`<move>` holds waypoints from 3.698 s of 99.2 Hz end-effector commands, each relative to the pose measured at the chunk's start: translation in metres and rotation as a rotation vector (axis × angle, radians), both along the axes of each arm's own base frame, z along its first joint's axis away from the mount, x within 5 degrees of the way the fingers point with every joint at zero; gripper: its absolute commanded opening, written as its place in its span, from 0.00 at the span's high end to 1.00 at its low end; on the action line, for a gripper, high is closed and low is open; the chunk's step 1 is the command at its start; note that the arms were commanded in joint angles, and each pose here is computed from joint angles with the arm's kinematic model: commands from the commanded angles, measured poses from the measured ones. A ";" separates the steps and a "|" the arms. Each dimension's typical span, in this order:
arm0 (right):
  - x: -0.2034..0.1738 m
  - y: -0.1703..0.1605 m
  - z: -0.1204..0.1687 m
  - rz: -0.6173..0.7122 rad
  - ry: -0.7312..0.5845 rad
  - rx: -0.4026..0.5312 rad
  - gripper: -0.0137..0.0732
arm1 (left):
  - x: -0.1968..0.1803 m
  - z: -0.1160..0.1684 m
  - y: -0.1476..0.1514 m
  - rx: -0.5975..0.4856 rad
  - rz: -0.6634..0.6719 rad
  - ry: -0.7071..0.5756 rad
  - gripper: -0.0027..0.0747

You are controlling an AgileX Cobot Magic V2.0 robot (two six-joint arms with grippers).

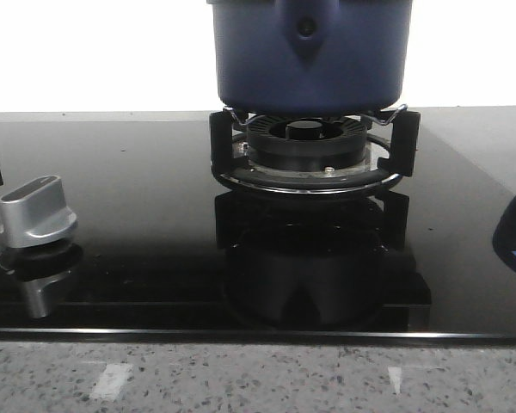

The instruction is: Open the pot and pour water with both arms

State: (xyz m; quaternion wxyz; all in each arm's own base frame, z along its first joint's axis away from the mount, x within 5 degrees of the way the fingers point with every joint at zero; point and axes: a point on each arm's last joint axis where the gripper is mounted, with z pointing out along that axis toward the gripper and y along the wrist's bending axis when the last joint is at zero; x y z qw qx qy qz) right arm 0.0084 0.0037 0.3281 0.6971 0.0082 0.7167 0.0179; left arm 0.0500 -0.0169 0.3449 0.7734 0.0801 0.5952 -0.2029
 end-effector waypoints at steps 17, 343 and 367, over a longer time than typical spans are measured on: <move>0.001 0.000 0.010 0.000 -0.059 -0.009 0.92 | -0.001 -0.010 -0.001 -0.008 -0.017 0.015 0.99; 0.023 -0.004 -0.033 -0.041 -0.019 -0.046 0.92 | 0.003 -0.166 0.009 0.236 0.260 0.427 0.99; 0.040 -0.009 -0.090 -0.127 -0.068 -0.059 0.92 | 0.003 -0.166 0.009 0.236 0.260 0.427 0.99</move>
